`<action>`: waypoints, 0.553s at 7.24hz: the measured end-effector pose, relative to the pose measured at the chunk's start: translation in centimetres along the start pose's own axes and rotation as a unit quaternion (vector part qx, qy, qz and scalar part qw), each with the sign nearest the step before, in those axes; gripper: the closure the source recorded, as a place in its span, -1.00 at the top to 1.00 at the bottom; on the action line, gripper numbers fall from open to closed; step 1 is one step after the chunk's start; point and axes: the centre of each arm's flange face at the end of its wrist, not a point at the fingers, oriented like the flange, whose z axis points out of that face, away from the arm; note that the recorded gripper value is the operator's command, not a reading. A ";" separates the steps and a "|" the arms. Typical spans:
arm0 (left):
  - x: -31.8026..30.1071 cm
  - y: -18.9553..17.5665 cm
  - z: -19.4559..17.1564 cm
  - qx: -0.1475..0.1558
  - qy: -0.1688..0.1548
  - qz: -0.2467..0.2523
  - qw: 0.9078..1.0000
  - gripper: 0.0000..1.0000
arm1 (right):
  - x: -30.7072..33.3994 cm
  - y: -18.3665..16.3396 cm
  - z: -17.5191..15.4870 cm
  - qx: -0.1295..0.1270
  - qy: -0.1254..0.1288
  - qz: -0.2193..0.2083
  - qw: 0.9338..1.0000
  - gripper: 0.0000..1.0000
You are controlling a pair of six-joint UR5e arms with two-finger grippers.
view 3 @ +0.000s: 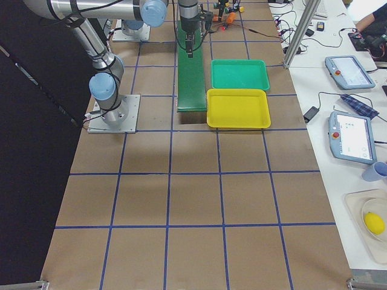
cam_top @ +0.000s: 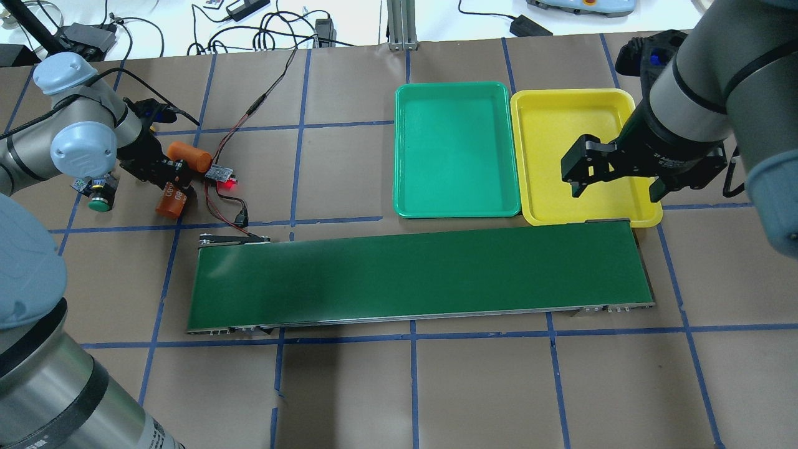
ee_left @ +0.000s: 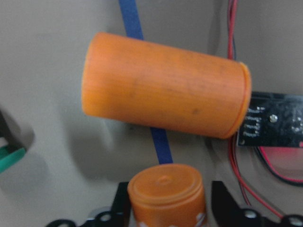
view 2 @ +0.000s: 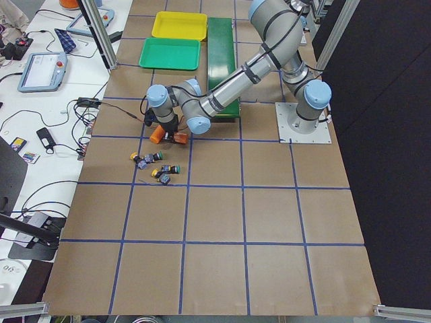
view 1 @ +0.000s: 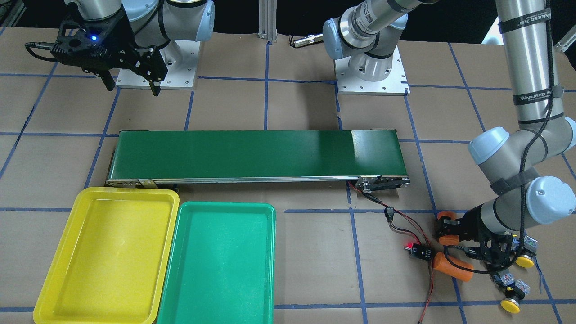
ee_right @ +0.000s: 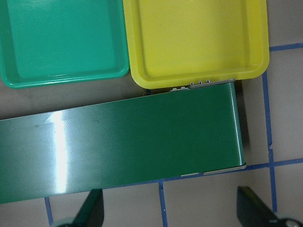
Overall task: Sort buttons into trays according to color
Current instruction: 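Grasp the orange cell with the left gripper and carry it onto the belt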
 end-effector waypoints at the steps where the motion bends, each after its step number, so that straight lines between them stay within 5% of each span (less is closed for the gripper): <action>1: 0.5 0.3 -1.2 -0.005 0.004 -0.001 1.000 -1.00 | 0.0 0.0 0.0 -0.001 0.001 0.000 1.000 1.00; 3: 5.4 1.4 -7.1 -0.005 0.003 0.035 0.999 -1.00 | 0.0 0.0 0.0 0.001 0.002 0.000 1.000 1.00; 4: 10.2 2.4 -10.4 -0.006 -0.005 0.093 0.996 -1.00 | 0.0 0.0 0.0 0.000 0.002 0.000 1.000 1.00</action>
